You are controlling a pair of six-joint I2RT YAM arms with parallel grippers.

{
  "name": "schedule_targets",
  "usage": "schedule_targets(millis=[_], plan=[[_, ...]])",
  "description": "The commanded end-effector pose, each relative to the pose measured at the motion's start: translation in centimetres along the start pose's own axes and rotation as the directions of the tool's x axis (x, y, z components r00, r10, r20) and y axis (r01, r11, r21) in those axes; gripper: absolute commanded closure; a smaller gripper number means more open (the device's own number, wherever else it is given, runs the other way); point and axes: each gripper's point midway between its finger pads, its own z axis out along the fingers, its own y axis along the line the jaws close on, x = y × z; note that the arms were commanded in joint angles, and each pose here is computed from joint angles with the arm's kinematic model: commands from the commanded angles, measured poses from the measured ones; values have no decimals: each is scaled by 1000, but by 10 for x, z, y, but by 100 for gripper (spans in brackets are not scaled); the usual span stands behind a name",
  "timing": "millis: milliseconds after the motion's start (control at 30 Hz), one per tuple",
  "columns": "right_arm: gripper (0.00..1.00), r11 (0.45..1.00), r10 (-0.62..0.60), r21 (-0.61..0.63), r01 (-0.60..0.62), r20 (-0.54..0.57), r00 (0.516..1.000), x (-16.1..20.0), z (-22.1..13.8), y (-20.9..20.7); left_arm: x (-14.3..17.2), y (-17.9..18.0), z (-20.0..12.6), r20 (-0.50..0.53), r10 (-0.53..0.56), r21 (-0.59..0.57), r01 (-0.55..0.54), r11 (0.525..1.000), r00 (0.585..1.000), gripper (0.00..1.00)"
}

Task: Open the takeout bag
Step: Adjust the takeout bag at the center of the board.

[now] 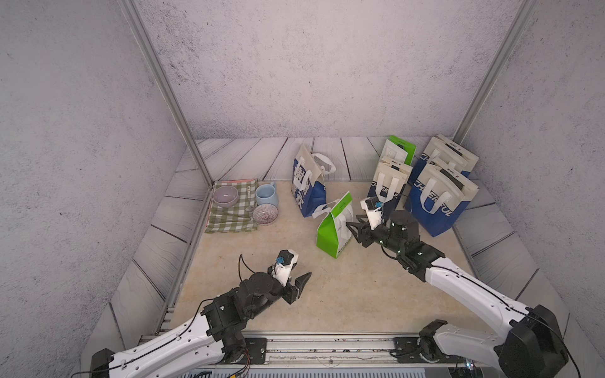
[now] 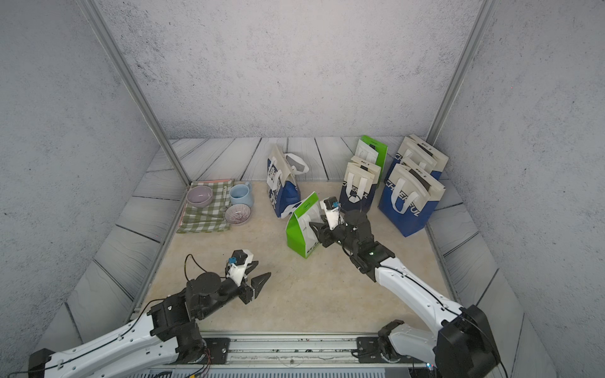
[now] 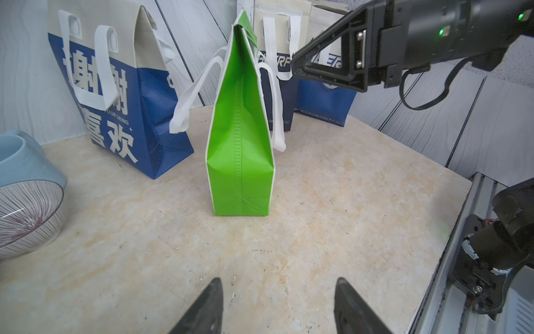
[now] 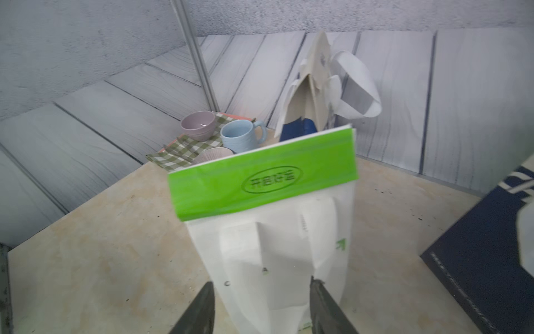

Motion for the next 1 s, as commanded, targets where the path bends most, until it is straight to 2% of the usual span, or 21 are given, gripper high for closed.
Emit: schedule_targets(millis=[0,100,267,467,600,967], plan=[[47,998,57,29,-57,-13,998,2,2,-31,1,-3,0,9,3,17,-3,1000,1000,38],[45,995,96,-14,-97,-37,995,4,15,-52,0,-5,0,9,2,32,-2,999,1000,38],[37,986,48,-153,-59,-73,996,6,47,-61,1,-10,0,2,3,57,-4,998,1000,38],[36,938,-12,-347,-26,-106,994,5,66,-49,0,-19,-3,-2,17,112,-17,994,1000,38],[37,893,15,-446,-60,-104,995,9,66,-33,2,-21,-3,-5,20,121,-19,992,1000,38],[48,861,52,-492,-126,-162,985,41,57,-1,4,-18,1,-8,17,102,-17,995,1000,38]])
